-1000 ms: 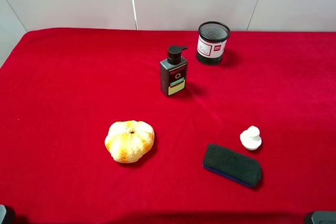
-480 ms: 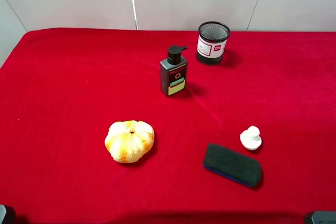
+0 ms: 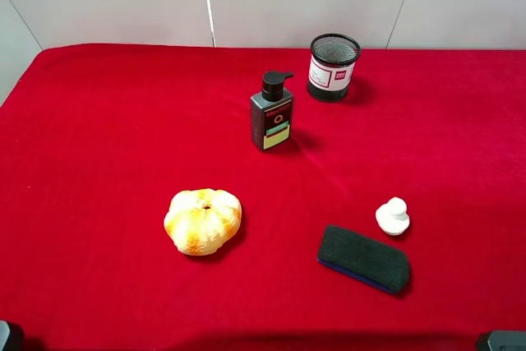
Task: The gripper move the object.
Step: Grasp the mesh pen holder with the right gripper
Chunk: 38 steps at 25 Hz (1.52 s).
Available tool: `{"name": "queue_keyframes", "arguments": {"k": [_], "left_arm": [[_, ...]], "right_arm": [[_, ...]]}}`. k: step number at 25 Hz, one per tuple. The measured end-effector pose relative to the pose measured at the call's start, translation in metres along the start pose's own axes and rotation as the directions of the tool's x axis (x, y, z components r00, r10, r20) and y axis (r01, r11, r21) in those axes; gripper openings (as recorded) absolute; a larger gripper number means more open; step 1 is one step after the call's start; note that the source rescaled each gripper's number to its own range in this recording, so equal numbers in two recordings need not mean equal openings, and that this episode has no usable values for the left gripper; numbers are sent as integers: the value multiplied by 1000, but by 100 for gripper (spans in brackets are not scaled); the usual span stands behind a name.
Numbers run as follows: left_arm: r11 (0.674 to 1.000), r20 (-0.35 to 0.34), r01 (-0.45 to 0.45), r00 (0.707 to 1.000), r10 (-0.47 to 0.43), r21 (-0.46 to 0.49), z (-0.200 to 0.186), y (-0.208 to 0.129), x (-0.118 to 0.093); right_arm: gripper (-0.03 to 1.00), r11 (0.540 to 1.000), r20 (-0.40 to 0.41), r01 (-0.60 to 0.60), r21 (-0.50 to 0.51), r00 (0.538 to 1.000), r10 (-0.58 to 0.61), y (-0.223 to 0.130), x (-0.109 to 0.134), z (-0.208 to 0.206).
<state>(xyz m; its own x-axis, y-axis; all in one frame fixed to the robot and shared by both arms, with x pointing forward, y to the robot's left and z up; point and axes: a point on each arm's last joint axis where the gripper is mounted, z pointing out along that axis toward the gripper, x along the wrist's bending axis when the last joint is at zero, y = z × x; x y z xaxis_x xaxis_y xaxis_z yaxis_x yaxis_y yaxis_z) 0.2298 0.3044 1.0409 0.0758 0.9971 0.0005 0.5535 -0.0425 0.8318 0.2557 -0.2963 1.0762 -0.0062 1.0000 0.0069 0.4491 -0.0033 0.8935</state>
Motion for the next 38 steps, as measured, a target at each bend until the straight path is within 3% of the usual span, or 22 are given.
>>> {"name": "queue_keyframes", "arguments": {"k": [18, 28, 35, 38], "left_arm": [[1000, 0, 0, 1000, 0, 0, 0, 0, 0], [1000, 0, 0, 1000, 0, 0, 0, 0, 0], [1000, 0, 0, 1000, 0, 0, 0, 0, 0], [1000, 0, 0, 1000, 0, 0, 0, 0, 0]], "right_arm": [[100, 986, -6, -5, 167, 1000, 6, 113, -2, 63], [100, 943, -72, 23, 333, 997, 1, 153, 1, 120], [100, 932, -106, 32, 360, 994, 7, 176, 6, 145], [100, 929, -155, 90, 360, 987, -35, 188, 20, 159]]}}
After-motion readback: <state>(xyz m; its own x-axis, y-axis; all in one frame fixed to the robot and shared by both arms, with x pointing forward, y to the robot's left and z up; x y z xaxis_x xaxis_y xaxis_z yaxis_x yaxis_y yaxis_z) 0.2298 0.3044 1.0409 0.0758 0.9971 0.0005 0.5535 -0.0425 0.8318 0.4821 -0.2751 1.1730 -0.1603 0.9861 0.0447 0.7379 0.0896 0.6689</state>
